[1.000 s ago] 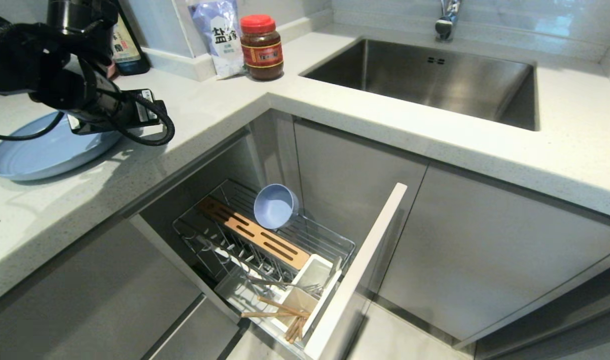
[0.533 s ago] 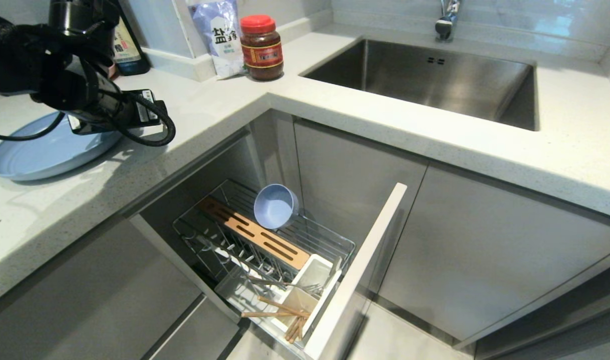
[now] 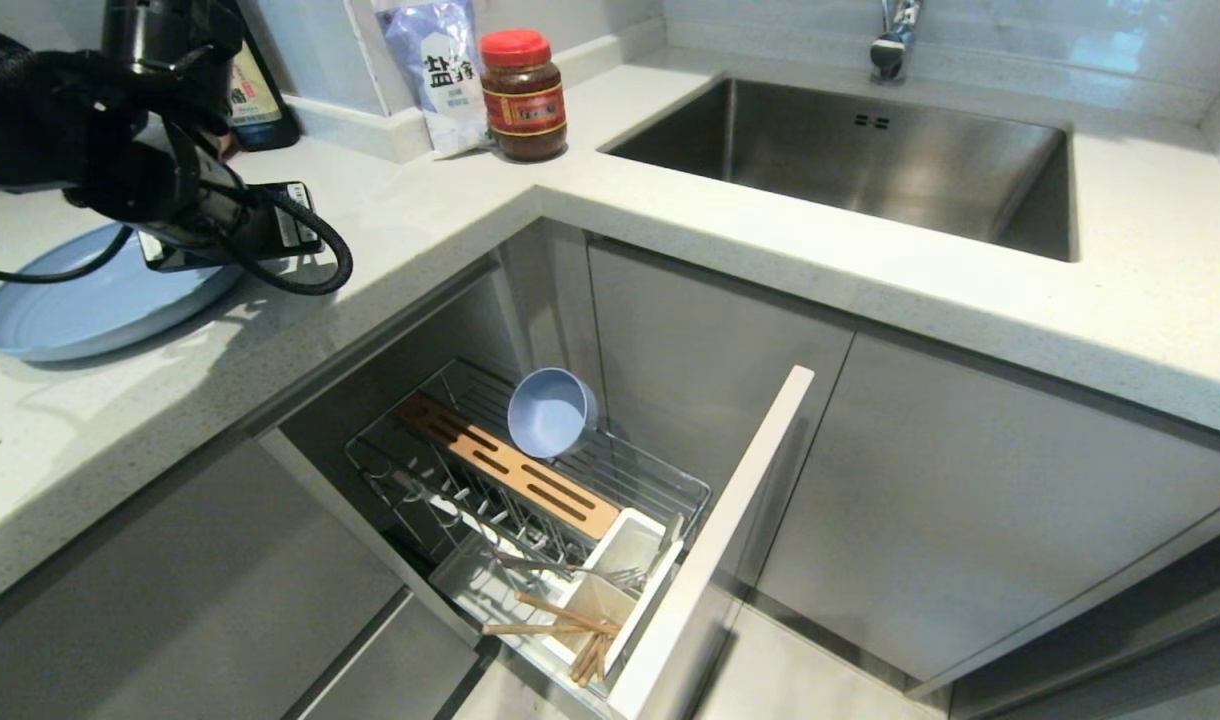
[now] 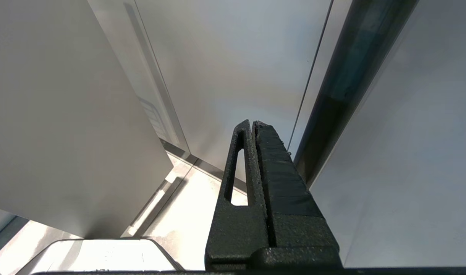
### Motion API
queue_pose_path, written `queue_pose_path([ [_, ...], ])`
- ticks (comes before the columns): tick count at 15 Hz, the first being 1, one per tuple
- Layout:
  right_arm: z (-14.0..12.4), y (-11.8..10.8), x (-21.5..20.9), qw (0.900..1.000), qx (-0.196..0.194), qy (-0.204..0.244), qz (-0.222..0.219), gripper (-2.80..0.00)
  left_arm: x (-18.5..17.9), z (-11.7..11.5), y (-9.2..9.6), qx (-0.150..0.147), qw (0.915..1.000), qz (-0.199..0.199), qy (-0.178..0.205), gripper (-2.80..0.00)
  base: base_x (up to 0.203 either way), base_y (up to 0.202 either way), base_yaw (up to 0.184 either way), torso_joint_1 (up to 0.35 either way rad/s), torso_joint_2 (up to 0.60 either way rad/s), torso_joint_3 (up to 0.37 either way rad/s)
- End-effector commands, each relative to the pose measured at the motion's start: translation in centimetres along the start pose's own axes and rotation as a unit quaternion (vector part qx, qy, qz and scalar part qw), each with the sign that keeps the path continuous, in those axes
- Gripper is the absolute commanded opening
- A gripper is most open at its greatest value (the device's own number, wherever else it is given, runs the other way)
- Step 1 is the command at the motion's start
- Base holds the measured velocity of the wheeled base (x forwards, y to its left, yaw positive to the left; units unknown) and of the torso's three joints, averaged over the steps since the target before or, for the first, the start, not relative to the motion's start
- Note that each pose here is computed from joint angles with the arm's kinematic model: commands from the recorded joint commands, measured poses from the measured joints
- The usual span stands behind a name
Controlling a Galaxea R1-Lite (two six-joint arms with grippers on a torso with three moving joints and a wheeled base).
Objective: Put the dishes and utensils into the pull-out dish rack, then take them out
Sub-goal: Pick up the plate and place it in the cupboard
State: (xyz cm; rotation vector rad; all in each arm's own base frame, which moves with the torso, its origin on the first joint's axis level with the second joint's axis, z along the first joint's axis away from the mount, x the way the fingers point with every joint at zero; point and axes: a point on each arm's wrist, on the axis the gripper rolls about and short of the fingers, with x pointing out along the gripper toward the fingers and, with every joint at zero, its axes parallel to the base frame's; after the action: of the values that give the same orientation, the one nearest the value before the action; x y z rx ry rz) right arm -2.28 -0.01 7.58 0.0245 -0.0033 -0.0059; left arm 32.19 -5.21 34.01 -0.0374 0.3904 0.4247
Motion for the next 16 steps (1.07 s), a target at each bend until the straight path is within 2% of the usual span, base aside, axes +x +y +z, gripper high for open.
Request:
queue_pose_path([
  [1, 0.0, 0.0, 0.0, 1.000, 0.000, -0.001, 0.000, -2.80, 0.0, 0.0, 0.0, -0.001, 1.0000, 0.002, 0.000, -2.80, 0.000, 0.000, 0.000, 0.000, 0.00, 0.000],
  [4, 0.0, 0.0, 0.0, 1.000, 0.000, -0.001, 0.000, -2.80, -0.2, 0.1, 0.1, -0.004, 1.0000, 0.001, -0.004, -2.80, 0.000, 0.000, 0.000, 0.000, 0.00, 0.000],
  [8, 0.0, 0.0, 0.0, 1.000, 0.000, -0.001, 0.000, -2.80, -2.4, 1.0, 1.1, -0.019, 0.9995, -0.004, -0.025, -2.80, 0.000, 0.000, 0.000, 0.000, 0.00, 0.000],
  [12, 0.0, 0.0, 0.0, 1.000, 0.000, -0.001, 0.000, -2.80, -7.2, 1.4, 3.9, -0.021, 0.9994, -0.011, -0.024, -2.80, 0.000, 0.000, 0.000, 0.000, 0.00, 0.000],
  [14, 0.0, 0.0, 0.0, 1.000, 0.000, -0.001, 0.000, -2.80, -9.2, 1.6, 5.3, -0.045, 0.9984, -0.012, -0.030, -2.80, 0.000, 0.000, 0.000, 0.000, 0.00, 0.000],
  [15, 0.0, 0.0, 0.0, 1.000, 0.000, -0.001, 0.000, -2.80, -9.9, 1.4, 5.7, -0.058, 0.9979, -0.014, -0.025, -2.80, 0.000, 0.000, 0.000, 0.000, 0.00, 0.000],
  [16, 0.0, 0.0, 0.0, 1.000, 0.000, -0.001, 0.000, -2.80, -10.4, 0.7, 5.9, -0.046, 0.9988, -0.013, 0.003, -2.80, 0.000, 0.000, 0.000, 0.000, 0.00, 0.000],
])
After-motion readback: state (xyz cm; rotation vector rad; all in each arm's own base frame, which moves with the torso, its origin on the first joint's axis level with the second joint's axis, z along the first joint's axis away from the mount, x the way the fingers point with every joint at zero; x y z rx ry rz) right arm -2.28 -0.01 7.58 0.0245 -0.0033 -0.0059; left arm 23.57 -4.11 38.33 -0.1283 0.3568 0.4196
